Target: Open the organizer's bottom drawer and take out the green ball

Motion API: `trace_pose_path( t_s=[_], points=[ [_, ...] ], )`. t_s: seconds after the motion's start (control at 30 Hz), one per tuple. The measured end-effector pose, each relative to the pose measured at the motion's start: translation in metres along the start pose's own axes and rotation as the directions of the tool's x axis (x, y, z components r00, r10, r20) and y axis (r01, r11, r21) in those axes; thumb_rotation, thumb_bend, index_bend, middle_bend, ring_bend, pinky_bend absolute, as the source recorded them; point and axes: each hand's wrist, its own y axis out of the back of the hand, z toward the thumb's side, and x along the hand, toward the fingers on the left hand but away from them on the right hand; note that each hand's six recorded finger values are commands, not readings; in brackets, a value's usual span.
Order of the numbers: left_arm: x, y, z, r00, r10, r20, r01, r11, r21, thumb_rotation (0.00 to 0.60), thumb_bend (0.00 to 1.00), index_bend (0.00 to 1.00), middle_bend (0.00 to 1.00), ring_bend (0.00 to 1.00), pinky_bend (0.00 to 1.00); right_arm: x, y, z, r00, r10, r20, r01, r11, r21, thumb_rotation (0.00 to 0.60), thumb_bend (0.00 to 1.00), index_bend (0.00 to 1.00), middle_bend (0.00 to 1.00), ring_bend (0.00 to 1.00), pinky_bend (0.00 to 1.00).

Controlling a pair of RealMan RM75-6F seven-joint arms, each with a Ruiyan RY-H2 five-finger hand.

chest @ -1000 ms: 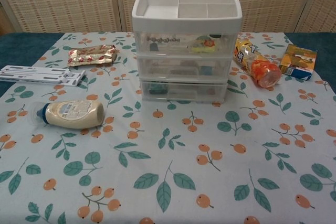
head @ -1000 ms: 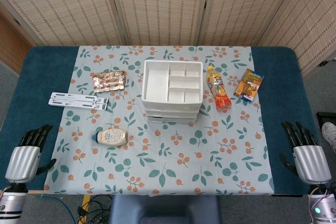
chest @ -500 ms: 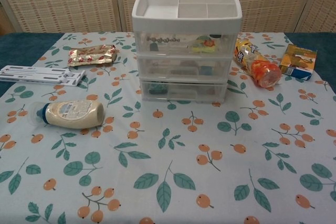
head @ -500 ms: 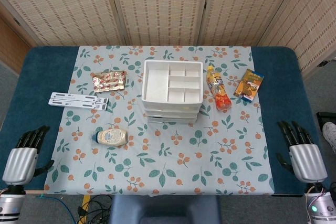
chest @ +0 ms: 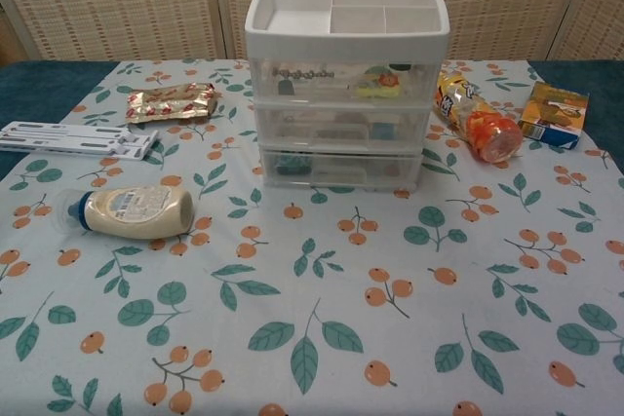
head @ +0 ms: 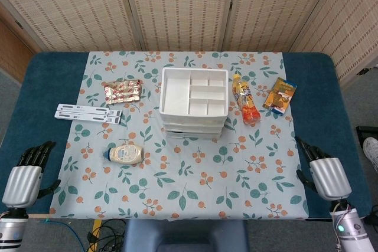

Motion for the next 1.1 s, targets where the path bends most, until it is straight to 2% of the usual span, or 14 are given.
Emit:
trace_pose_path(
  t_s=[0.13,0.27,0.37,0.6,0.7,0.83,0.9,1.0,1.1],
  points=[
    [-0.001,0.0,-0.001,1.0,-0.004,-0.004,0.004,1.0,0.002,0.6,0.18,0.08,0.12,0.14,0.13,-0.011,-0.01,0.014,0.998,0.042,-0.052,-0.043,0.999,-0.03,0.6,0.35,0.0,0.45,0.6,0.81],
    [-0.001,0.0,-0.001,1.0,-0.006,-0.006,0.006,1.0,0.004,0.6,0.18,0.09,0.12,0.14,0.13,-0.022,-0.02,0.03,0.991,0.081,-0.109,-0.087,0.995,-0.056,0.6,0.35,0.0,0.7,0.79,0.91],
    [-0.001,0.0,-0.002,1.0,-0.005,-0.008,0.005,1.0,0.004,0.6,0.18,0.09,0.12,0.14,0.13,-0.03,-0.028,0.045,0.981,0.113,-0.156,-0.126,0.989,-0.076,0.6,0.35,0.03,0.84,0.88,0.98],
    [-0.002,0.0,-0.004,1.0,-0.008,-0.015,0.008,1.0,0.006,0.6,0.18,0.09,0.12,0.14,0.13,-0.048,-0.048,0.079,0.948,0.2,-0.249,-0.24,0.96,-0.144,0.6,0.37,0.04,0.92,0.96,1.0],
    [-0.003,0.0,-0.005,1.0,-0.006,-0.019,0.006,1.0,0.006,0.6,0.18,0.1,0.12,0.14,0.13,-0.055,-0.057,0.094,0.927,0.248,-0.281,-0.308,0.931,-0.197,0.6,0.39,0.04,0.93,0.96,1.0],
    [-0.004,0.001,-0.009,1.0,-0.006,-0.027,0.006,1.0,0.007,0.6,0.18,0.1,0.12,0.14,0.13,-0.066,-0.069,0.113,0.895,0.314,-0.316,-0.403,0.874,-0.272,0.6,0.41,0.04,0.93,0.97,1.0],
    [-0.004,0.001,-0.01,1.0,-0.007,-0.029,0.007,1.0,0.007,0.6,0.18,0.1,0.12,0.14,0.13,-0.07,-0.072,0.12,0.886,0.331,-0.323,-0.431,0.845,-0.316,0.6,0.43,0.04,0.93,0.97,1.0],
    [-0.004,0.001,-0.011,1.0,-0.006,-0.03,0.006,1.0,0.006,0.6,0.18,0.1,0.12,0.14,0.13,-0.077,-0.076,0.13,0.873,0.354,-0.335,-0.472,0.783,-0.404,0.6,0.46,0.02,0.93,0.97,1.0],
    [-0.004,0.001,-0.012,0.999,-0.005,-0.033,0.005,1.0,0.006,0.6,0.18,0.1,0.12,0.14,0.13,-0.083,-0.079,0.141,0.859,0.375,-0.349,-0.51,0.698,-0.503,0.6,0.5,0.0,0.93,0.97,1.0]
  ],
)
